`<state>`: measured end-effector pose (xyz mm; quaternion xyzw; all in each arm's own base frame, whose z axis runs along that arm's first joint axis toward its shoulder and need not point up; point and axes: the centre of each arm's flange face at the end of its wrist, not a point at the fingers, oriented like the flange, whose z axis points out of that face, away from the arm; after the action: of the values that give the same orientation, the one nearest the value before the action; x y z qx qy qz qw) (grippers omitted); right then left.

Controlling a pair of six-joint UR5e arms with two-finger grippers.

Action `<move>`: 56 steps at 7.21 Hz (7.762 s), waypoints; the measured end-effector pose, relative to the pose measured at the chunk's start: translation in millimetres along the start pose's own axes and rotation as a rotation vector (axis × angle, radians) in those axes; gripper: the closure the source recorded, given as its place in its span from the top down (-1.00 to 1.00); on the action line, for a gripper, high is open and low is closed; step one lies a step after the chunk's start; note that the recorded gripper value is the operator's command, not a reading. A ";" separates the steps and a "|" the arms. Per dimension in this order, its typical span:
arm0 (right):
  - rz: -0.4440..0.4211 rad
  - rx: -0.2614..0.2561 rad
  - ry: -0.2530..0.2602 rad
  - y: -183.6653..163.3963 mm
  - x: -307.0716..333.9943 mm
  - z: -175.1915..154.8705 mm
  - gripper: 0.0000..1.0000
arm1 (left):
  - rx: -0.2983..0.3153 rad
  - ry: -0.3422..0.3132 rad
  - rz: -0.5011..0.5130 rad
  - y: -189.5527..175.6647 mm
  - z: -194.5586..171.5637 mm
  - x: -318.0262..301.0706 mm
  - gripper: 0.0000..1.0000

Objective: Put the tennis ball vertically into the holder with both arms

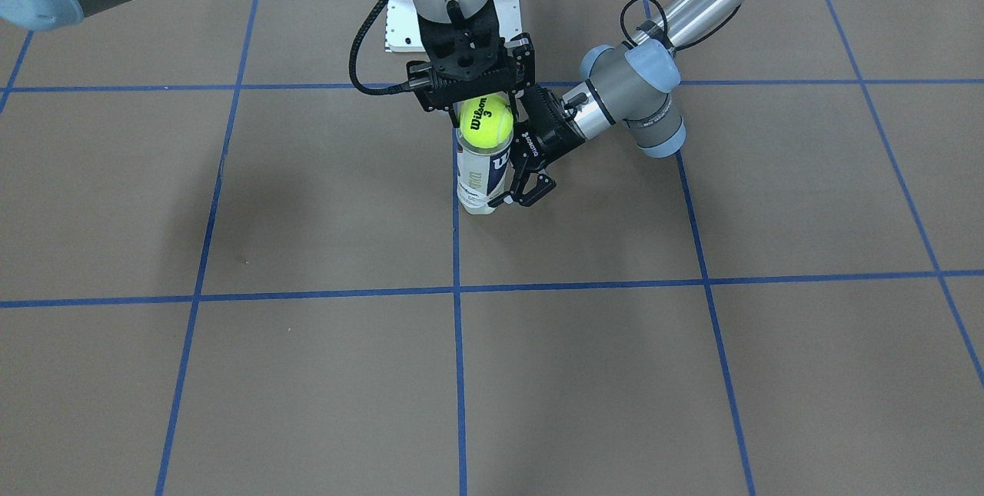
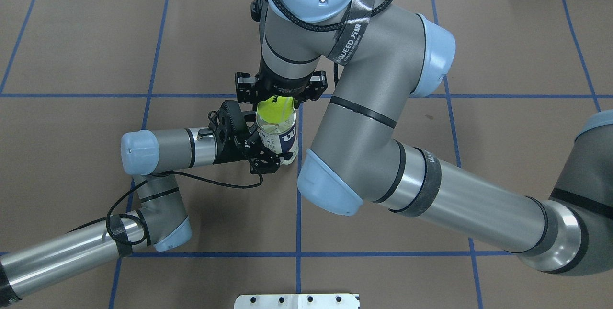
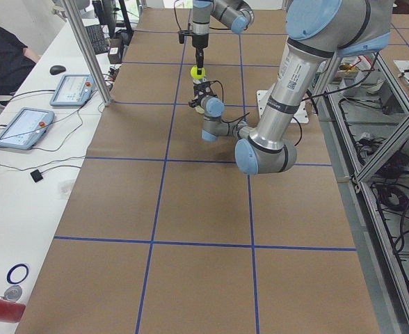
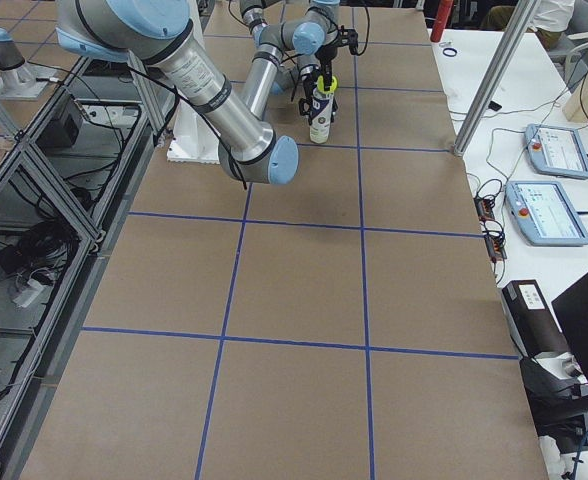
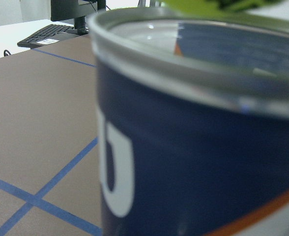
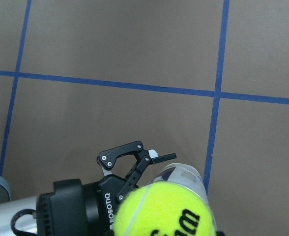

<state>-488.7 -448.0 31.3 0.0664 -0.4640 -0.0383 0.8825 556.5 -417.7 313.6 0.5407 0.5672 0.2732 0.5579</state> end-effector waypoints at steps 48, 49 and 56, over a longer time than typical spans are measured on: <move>-0.053 -0.072 0.151 -40.4 585.9 -111.2 0.98 | -0.830 -0.772 -0.864 -50.9 -484.1 -315.7 0.99; -0.037 -0.095 0.159 -30.1 606.3 -103.5 0.98 | -0.816 -0.772 -0.900 -49.9 -497.2 -316.7 0.99; 0.117 -0.080 0.222 25.9 756.7 -106.1 0.98 | -0.855 -0.681 -0.880 28.9 -594.6 -303.4 0.99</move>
<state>27.6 -511.5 591.6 0.0077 -0.3645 0.0025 0.9312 -49.4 -514.0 578.1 0.0494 0.3699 0.0366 0.9270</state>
